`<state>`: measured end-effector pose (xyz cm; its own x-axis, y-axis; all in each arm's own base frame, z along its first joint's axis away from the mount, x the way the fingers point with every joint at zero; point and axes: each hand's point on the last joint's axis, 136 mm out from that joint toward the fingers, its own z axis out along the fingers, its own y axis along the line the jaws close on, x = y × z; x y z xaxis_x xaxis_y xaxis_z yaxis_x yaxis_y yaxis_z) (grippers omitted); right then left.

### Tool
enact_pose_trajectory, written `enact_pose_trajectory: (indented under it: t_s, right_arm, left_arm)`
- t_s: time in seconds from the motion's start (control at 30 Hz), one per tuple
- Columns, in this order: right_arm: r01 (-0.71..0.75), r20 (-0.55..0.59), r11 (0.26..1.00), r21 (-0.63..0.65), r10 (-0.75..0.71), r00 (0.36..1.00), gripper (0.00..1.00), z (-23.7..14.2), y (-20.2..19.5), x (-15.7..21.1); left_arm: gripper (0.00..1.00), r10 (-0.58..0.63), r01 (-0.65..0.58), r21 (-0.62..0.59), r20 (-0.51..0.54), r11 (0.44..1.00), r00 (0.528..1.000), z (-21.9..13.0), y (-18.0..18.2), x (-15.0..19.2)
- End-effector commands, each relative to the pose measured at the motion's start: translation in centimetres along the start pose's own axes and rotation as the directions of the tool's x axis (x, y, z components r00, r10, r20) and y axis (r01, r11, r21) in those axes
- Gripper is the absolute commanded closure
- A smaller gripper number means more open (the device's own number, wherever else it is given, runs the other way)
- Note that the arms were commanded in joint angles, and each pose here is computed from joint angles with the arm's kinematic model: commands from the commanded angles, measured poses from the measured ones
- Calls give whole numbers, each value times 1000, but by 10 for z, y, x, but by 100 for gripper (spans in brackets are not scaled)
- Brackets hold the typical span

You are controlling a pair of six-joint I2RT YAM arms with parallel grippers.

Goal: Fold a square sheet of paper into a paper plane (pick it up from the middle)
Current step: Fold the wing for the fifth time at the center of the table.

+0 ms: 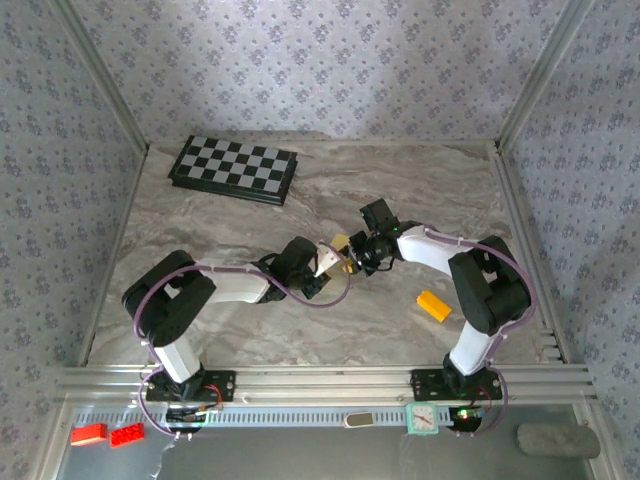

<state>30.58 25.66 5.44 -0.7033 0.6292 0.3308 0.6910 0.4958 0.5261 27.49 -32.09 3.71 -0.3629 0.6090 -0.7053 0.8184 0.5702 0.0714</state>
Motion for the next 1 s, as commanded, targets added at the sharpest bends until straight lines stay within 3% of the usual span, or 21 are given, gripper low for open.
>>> enact_pose_trajectory:
  t_s: [0.0, 0.17, 0.37, 0.97]
  right_arm:
    - [-12, -16, 1000, 20, 12, 1000, 66, 0, 1, 2]
    - [7, 9, 1000, 27, -8, 1000, 47, -7, 1, -6]
    - [67, 73, 997, 45, -70, 995, 34, -25, 2, -20]
    - [146, 146, 987, 66, -154, 977, 31, -44, -8, -38]
  left_arm:
    - [82, -20, 20, 8, 9, 1000, 1000, 2, 0, 3]
    - [86, -75, 74, 51, 23, 996, 997, -1, 0, 2]
    - [88, -166, 160, 134, 30, 978, 986, -6, -2, 1]
    - [91, -419, 404, 305, -18, 862, 908, -10, 3, 0]
